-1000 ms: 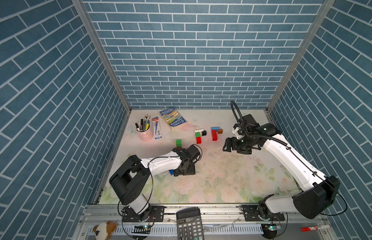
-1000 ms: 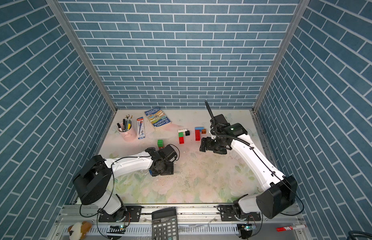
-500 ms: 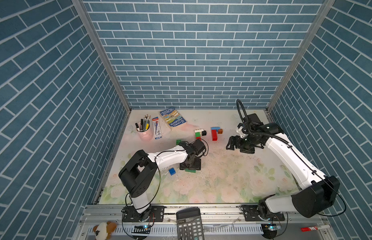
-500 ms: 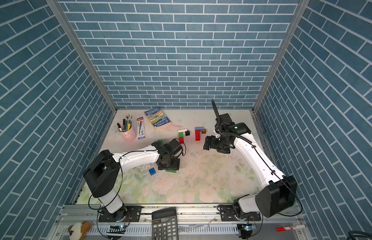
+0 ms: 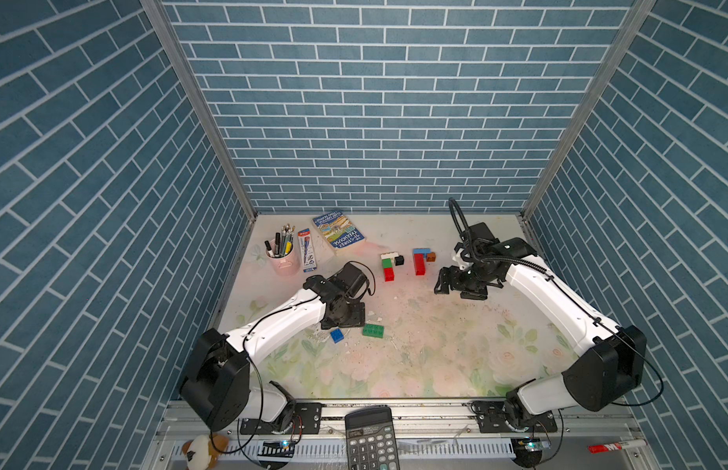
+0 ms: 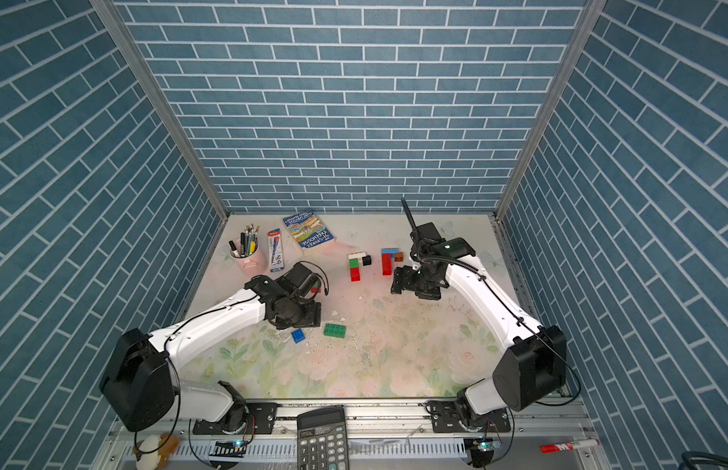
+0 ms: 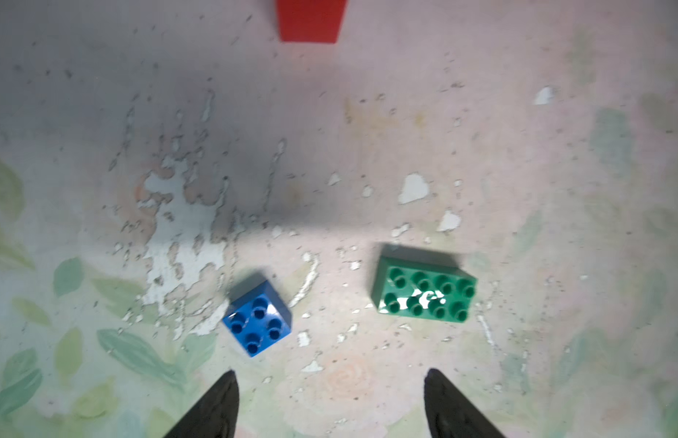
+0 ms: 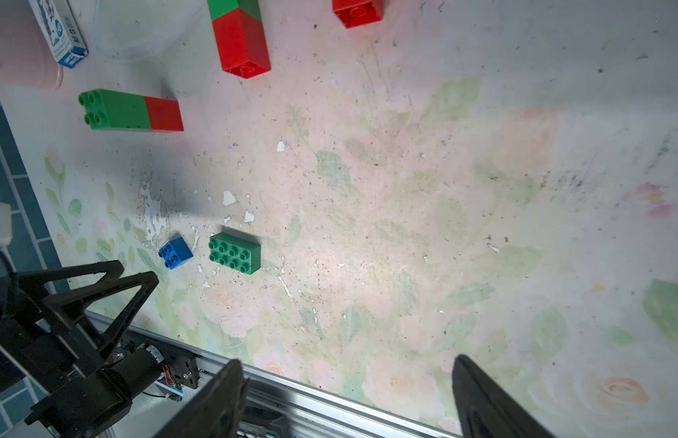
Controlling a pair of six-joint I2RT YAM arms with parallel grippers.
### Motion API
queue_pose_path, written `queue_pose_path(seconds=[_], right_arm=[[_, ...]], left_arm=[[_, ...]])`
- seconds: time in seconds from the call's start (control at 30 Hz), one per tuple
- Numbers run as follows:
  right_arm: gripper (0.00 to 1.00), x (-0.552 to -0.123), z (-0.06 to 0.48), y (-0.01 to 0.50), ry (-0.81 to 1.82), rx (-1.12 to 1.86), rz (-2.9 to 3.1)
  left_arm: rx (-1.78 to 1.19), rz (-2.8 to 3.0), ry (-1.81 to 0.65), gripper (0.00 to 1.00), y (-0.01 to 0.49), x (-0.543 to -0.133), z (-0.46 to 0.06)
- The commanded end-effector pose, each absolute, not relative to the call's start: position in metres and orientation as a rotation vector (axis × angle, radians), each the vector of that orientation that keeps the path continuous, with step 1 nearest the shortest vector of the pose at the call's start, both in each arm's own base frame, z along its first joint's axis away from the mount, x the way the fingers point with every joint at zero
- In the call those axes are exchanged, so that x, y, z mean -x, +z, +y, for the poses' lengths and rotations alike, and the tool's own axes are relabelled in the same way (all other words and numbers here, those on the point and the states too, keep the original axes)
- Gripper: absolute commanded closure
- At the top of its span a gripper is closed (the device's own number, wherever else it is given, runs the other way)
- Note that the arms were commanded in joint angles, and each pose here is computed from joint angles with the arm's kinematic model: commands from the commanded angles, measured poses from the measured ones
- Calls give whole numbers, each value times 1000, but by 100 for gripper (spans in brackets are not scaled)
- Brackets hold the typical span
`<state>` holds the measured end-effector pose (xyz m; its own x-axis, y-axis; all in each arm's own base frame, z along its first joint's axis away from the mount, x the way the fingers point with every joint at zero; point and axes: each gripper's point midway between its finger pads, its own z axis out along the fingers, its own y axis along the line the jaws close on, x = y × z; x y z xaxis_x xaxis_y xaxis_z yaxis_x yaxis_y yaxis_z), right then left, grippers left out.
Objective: Assemble the letter r with lego
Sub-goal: Move the lego brick at the center of the board.
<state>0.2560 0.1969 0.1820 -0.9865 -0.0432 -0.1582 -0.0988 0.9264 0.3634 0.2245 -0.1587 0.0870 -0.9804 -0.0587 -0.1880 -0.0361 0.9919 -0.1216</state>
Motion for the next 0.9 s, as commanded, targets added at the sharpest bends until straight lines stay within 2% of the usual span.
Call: queue_pose_path(seconds=[0.0,0.17,0.47,0.87], right_arm=[[15,-254,214,176,559,42,2941],[15,-250,217,178,555,-14,2918],[17,-248,205,190,460,41,2908],[18,-251,182,200,426,127,2881]], left_arm=[[56,3021,-124,21,72,-205,-142],[57,3030,-82,19,60,-200,-129],[276,3011,-149,18,46,-209,-136],[446,2991,8,30,34,-224,-134]])
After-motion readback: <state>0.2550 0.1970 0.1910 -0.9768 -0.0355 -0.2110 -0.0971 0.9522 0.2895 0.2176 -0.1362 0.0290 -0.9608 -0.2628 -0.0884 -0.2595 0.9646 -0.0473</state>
